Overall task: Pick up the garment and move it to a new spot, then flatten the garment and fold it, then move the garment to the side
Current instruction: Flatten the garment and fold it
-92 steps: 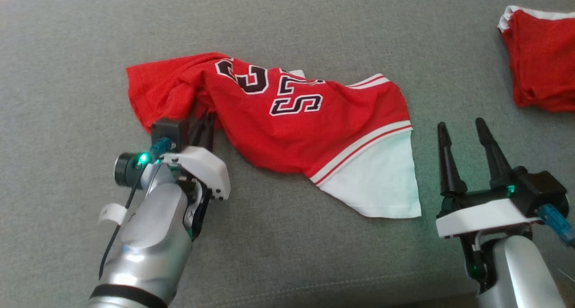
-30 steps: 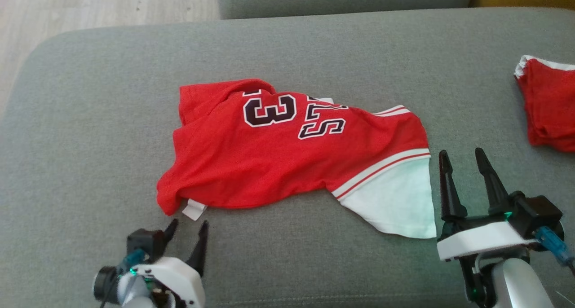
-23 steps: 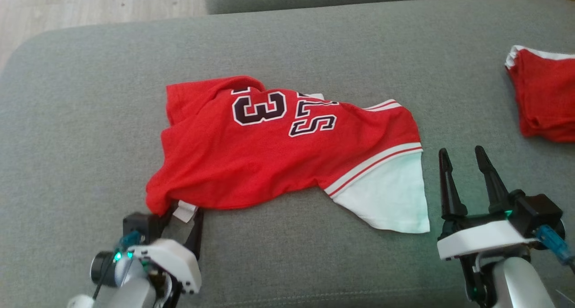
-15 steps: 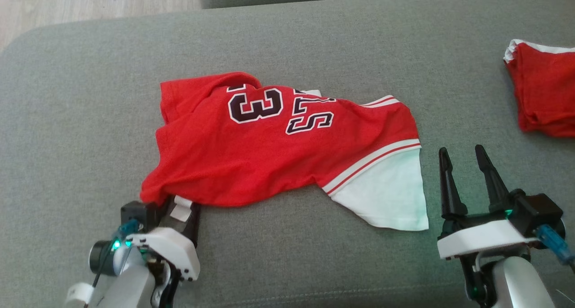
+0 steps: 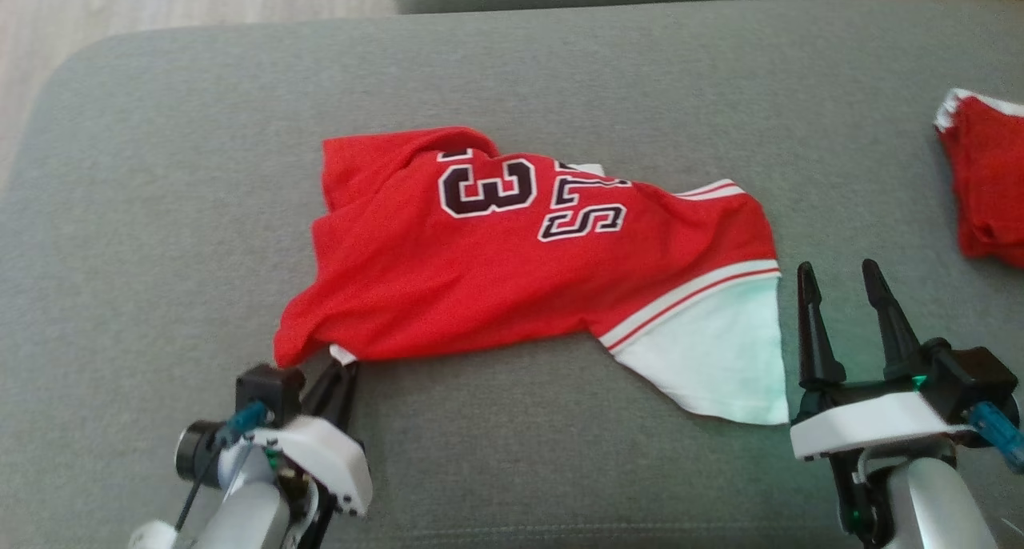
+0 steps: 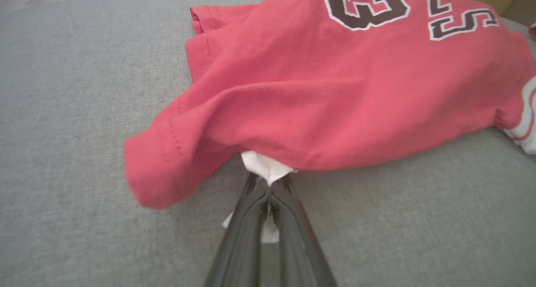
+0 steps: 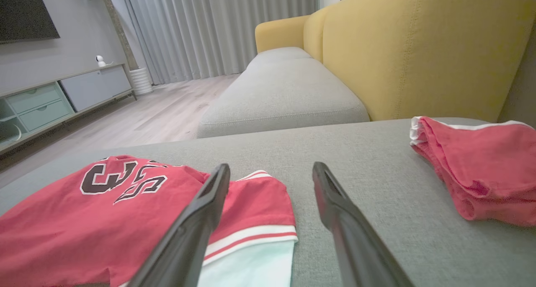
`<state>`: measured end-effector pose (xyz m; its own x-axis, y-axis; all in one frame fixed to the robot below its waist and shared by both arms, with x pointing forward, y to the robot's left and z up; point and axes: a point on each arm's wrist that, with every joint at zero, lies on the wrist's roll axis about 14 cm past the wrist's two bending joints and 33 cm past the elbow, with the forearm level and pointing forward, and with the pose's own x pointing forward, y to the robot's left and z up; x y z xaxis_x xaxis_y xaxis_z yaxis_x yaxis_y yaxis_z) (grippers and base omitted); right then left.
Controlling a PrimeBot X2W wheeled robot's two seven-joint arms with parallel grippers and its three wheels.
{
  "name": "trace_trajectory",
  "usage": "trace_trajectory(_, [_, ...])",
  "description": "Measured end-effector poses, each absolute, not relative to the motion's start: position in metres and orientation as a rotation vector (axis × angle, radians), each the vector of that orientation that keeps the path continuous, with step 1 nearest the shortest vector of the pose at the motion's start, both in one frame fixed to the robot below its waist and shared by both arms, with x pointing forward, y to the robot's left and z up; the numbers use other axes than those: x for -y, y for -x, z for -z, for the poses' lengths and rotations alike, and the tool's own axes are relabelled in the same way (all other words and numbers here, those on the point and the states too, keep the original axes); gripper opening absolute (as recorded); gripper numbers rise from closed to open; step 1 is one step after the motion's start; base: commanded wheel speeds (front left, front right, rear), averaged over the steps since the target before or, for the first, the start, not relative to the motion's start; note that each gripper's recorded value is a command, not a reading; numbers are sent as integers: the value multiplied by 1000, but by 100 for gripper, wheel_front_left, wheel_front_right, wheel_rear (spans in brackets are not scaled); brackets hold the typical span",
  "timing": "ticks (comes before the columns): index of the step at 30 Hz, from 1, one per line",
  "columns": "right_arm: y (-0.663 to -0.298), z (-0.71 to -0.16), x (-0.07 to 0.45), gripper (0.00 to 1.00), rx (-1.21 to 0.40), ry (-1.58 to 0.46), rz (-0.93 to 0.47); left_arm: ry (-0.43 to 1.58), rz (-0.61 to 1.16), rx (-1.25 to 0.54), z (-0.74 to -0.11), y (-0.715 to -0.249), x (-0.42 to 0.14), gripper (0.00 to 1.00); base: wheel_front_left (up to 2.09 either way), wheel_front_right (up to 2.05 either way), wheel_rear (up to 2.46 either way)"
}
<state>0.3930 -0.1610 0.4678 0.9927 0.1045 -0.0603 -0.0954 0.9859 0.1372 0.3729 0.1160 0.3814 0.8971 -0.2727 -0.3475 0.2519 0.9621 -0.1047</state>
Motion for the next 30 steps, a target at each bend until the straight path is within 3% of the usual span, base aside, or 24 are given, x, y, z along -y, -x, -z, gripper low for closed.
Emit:
trace_trajectory(15, [-400, -465, 141, 100, -77, -144, -158, 83, 233, -507, -370, -328, -127, 0, 0, 0, 0])
trace_trajectory(17, [-400, -464, 143, 100, -80, -143, -151, 97, 218, -517, -367, -328, -128, 50, 0, 0, 0])
trace_trajectory(18, [-400, -464, 144, 100, -80, -143, -147, 103, 213, -519, -365, -328, -128, 100, 0, 0, 0])
trace_trajectory(30, [-400, -476, 148, 100, -45, -141, -138, 132, 77, -400, -386, -327, -163, 100, 0, 0, 0])
